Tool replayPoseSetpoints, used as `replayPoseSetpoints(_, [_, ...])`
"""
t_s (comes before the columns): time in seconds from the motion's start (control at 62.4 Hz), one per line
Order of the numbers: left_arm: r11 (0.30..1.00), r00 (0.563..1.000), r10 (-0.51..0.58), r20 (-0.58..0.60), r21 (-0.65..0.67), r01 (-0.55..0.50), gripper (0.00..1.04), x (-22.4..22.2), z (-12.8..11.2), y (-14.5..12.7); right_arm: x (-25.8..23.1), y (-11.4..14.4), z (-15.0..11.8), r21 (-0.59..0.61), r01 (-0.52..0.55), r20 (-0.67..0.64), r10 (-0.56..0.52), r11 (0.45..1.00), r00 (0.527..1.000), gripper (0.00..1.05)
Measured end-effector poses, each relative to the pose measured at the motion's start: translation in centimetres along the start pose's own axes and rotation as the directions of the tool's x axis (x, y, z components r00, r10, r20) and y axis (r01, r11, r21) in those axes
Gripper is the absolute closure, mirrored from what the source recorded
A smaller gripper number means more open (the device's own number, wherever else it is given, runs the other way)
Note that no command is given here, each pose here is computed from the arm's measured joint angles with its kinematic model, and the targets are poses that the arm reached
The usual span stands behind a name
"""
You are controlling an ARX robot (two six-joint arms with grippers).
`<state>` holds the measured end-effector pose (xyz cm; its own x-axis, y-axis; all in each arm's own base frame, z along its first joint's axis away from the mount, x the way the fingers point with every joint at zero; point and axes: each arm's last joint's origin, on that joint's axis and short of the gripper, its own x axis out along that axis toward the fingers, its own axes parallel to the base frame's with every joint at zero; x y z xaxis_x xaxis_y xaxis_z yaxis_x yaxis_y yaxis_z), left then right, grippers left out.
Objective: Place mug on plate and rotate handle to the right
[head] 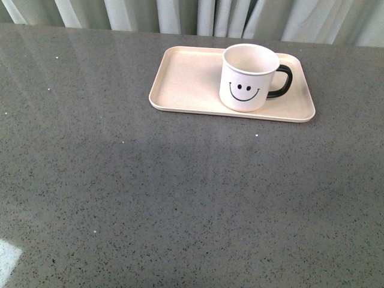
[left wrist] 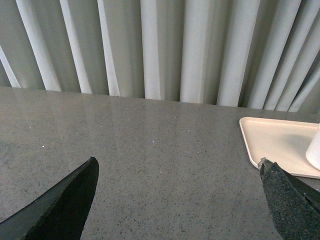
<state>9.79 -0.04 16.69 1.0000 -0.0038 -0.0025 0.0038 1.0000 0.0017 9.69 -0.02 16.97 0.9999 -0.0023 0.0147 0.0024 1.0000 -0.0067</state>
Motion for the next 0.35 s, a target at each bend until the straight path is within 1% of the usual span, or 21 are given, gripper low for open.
replayPoseSetpoints(0.353, [1.000,1.000,0.000,0.000,0.000,0.000,0.09,0.00,0.00,0.00,0.00,0.00,0.00,0.000,0.000,0.000,0.000,1.000,1.000,0.09])
